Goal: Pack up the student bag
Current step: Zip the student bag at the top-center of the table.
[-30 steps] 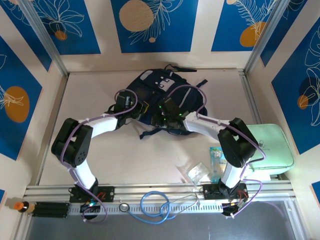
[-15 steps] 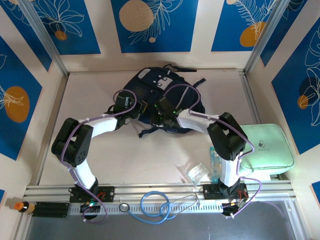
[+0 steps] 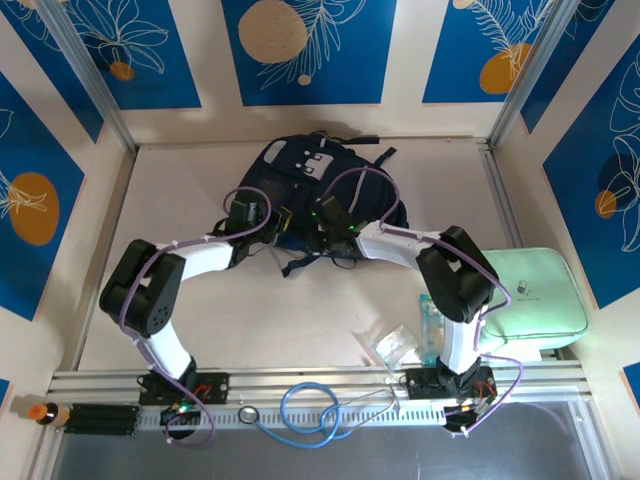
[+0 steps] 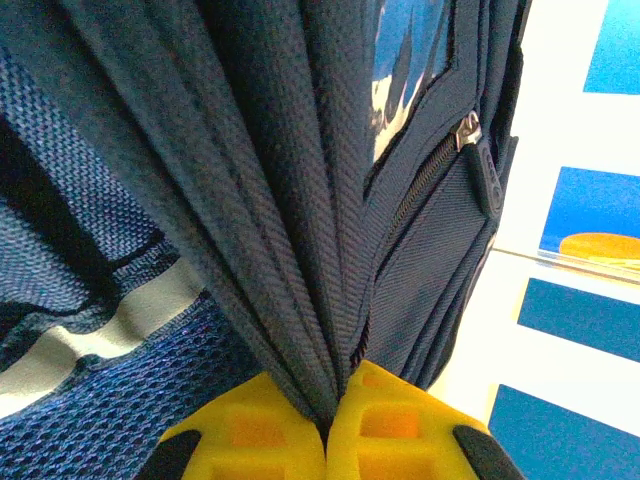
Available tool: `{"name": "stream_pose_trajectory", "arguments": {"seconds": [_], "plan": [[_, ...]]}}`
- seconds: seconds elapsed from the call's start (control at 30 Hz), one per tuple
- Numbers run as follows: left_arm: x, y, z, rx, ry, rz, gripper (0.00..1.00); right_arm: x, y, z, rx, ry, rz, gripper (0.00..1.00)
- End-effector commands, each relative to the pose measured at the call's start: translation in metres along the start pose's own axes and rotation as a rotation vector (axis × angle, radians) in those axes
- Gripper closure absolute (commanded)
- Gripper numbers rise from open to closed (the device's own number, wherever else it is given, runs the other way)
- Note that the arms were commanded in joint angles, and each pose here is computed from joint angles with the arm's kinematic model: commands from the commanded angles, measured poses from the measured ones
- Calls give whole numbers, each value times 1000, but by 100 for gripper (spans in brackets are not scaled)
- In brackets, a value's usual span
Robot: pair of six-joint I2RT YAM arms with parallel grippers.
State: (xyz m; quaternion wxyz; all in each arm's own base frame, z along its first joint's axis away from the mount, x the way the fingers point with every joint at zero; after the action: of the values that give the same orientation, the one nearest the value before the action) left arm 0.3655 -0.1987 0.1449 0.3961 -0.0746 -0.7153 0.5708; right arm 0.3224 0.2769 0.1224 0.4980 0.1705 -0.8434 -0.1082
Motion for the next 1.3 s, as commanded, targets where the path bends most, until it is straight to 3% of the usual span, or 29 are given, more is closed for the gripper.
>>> {"name": "stream_pose_trajectory", "arguments": {"seconds": [0.0,0.13,0.37,0.47,0.7,0.97,1.13,1.27], "plan": [[8,-12,12,-19,72,46,100,23,6,-12,32,-58,-115,89],[4,-14,12,-16,75,54,100,31,12,-2,-2,-32,-211,88],[3,-18,12,-20,80,62,100,24,2,-4,-87,-55,-172,84],[4,-19,12,-22,81,62,100,21,1,-8,-88,-61,-121,83],[4,-21,14,-22,85,65,100,14,10,-13,-73,-58,-61,68],[4,-23,20,-29,96,67,100,2,18,-15,-178,-57,103,62],[4,-20,24,-27,101,63,100,-8,15,-22,-168,-84,237,63],[4,-20,25,-26,101,64,100,-14,11,-23,-134,-84,297,73]]}}
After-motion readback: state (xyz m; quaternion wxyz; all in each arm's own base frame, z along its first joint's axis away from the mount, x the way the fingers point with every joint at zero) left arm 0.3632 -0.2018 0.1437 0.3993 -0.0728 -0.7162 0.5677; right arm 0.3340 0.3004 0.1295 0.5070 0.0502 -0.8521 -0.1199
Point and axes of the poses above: each hand's point on the last joint's axis, 136 mm out from that joint toward the fingers, its own x axis back along the fingers, its own y axis along the line the jaws close on, z = x × y, the point moved 7 cm from there along x, back along the fingers, and after that the axes turned 3 degrees about -x, right-handed, at the moved point
